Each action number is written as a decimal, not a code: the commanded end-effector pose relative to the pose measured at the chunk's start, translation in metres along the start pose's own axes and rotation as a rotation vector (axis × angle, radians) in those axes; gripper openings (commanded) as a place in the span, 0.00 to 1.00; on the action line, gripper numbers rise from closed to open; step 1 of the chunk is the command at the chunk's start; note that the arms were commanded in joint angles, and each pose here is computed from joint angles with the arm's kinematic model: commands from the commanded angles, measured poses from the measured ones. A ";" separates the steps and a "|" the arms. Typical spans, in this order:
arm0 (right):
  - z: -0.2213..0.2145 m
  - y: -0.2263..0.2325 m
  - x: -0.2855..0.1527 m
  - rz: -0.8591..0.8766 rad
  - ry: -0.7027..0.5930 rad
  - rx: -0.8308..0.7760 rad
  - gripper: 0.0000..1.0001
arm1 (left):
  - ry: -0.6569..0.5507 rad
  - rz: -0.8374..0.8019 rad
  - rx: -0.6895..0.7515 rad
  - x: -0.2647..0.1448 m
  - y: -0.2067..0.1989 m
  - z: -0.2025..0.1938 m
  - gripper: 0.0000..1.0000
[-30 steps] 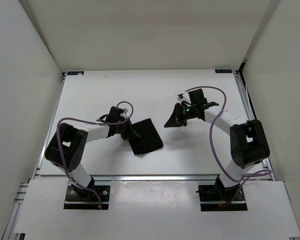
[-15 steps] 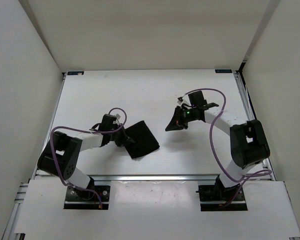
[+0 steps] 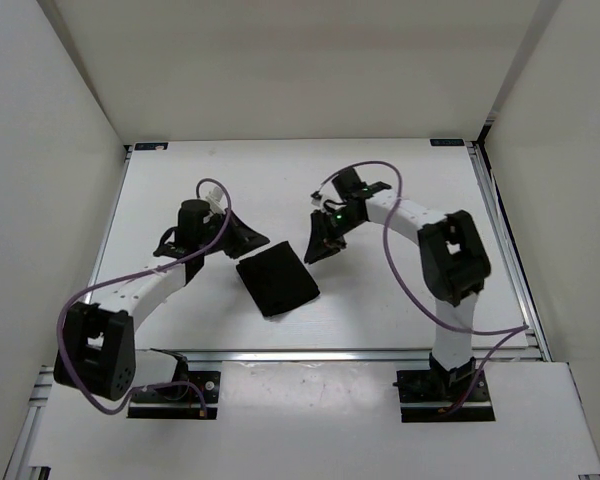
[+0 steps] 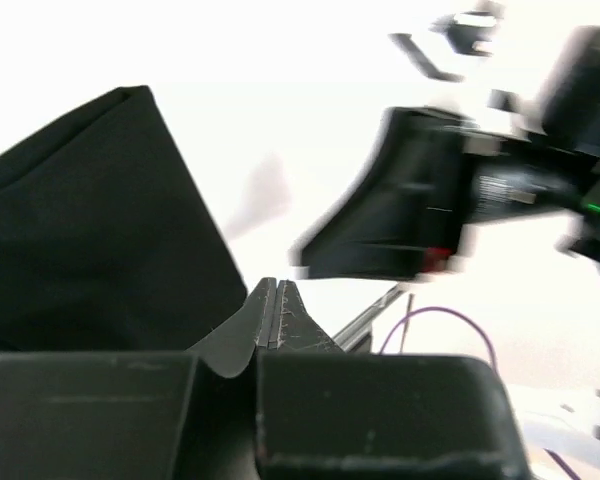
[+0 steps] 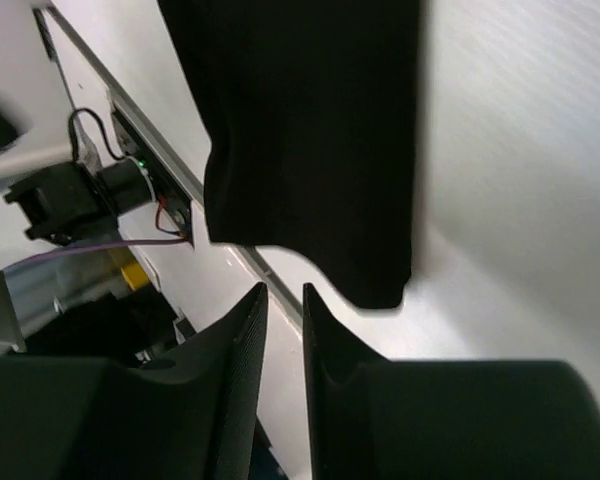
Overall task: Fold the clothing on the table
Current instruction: Fold the skirt
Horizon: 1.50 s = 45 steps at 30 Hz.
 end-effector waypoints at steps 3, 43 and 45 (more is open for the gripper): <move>-0.004 0.012 0.042 -0.013 0.185 -0.084 0.24 | 0.003 0.014 -0.056 -0.019 0.010 -0.008 0.00; -0.004 -0.061 -0.188 -0.554 -0.560 0.091 0.85 | 0.123 0.225 0.225 -0.027 0.059 -0.024 0.58; -0.043 -0.085 -0.177 -0.570 -0.512 0.182 0.86 | 0.162 0.275 0.278 -0.035 0.062 -0.028 0.69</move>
Point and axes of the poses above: each gripper's point midway between its finger pads, its own x axis out along the fingers, its own y axis along the line the jaws close on, z = x × y, the point moved 2 cm from there along -x, back along the fingers, and after that the axes turned 2 degrees about -x, right-handed, at the moved point
